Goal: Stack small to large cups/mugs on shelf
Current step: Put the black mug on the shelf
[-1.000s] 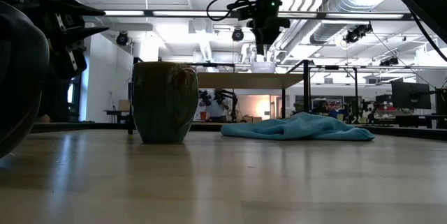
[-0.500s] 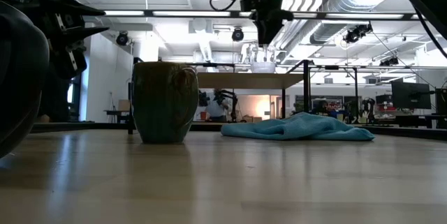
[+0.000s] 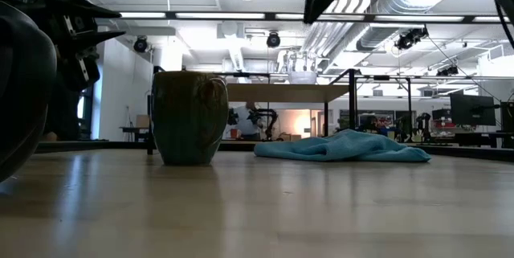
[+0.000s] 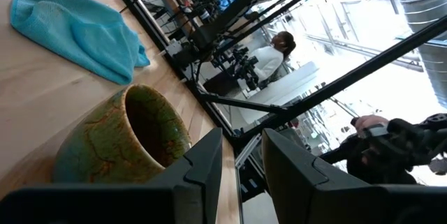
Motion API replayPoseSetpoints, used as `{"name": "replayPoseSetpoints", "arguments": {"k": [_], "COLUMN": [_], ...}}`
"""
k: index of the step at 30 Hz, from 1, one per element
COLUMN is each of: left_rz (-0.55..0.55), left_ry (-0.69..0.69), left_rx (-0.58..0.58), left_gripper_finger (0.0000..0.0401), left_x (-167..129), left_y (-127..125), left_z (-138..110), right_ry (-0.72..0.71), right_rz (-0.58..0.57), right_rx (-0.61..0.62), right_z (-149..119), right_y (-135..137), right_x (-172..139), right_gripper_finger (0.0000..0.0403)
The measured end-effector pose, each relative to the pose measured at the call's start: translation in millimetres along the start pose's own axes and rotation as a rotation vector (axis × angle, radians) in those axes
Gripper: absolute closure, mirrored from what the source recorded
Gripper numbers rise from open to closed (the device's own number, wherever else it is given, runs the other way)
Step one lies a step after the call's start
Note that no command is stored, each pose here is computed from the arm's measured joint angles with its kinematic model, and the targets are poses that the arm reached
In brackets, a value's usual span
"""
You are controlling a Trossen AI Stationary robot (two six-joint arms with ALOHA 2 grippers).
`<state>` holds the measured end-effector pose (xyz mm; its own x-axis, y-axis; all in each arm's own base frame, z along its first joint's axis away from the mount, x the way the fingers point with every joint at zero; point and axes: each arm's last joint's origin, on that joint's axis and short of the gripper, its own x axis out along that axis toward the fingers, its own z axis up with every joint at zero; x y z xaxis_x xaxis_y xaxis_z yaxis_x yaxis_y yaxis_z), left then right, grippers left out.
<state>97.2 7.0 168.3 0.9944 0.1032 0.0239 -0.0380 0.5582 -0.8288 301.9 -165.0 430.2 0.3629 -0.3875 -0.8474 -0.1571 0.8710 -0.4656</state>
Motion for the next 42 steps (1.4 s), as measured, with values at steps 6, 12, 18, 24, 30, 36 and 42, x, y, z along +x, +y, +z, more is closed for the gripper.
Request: {"name": "replayPoseSetpoints", "arguments": {"k": [6, 12, 18, 24, 30, 36, 42], "left_rz": [0.0, 0.0, 0.0, 0.0, 0.0, 0.0, 0.0], "left_ry": [0.0, 0.0, 0.0, 0.0, 0.0, 0.0, 0.0], "left_rx": [0.0, 0.0, 0.0, 0.001, 0.001, 0.001, 0.001], "left_gripper_finger": [0.0311, 0.0311, 0.0311, 0.0311, 0.0311, 0.0311, 0.0311], "left_x": [0, 0, 0, 0, 0, 0, 0], "left_y": [0, 0, 0, 0, 0, 0, 0], "left_z": [0, 0, 0, 0, 0, 0, 0], "right_ry": [-0.217, -0.536, -0.775, -0.87, -0.913, -0.927, -0.964], "right_rz": [0.023, 0.112, 0.187, 0.241, 0.299, 0.358, 0.392], "right_rx": [0.171, 0.337, 0.374, 0.384, 0.387, 0.374, 0.348], "right_z": [-17, -42, -62, -77, -83, -82, -77], "right_y": [10, 20, 36, 49, 55, 57, 66], "right_x": [-60, -124, -172, -198, -207, -207, -200], "right_gripper_finger": [0.0275, 0.0275, 0.0275, 0.0275, 0.0275, 0.0275, 0.0275]}}
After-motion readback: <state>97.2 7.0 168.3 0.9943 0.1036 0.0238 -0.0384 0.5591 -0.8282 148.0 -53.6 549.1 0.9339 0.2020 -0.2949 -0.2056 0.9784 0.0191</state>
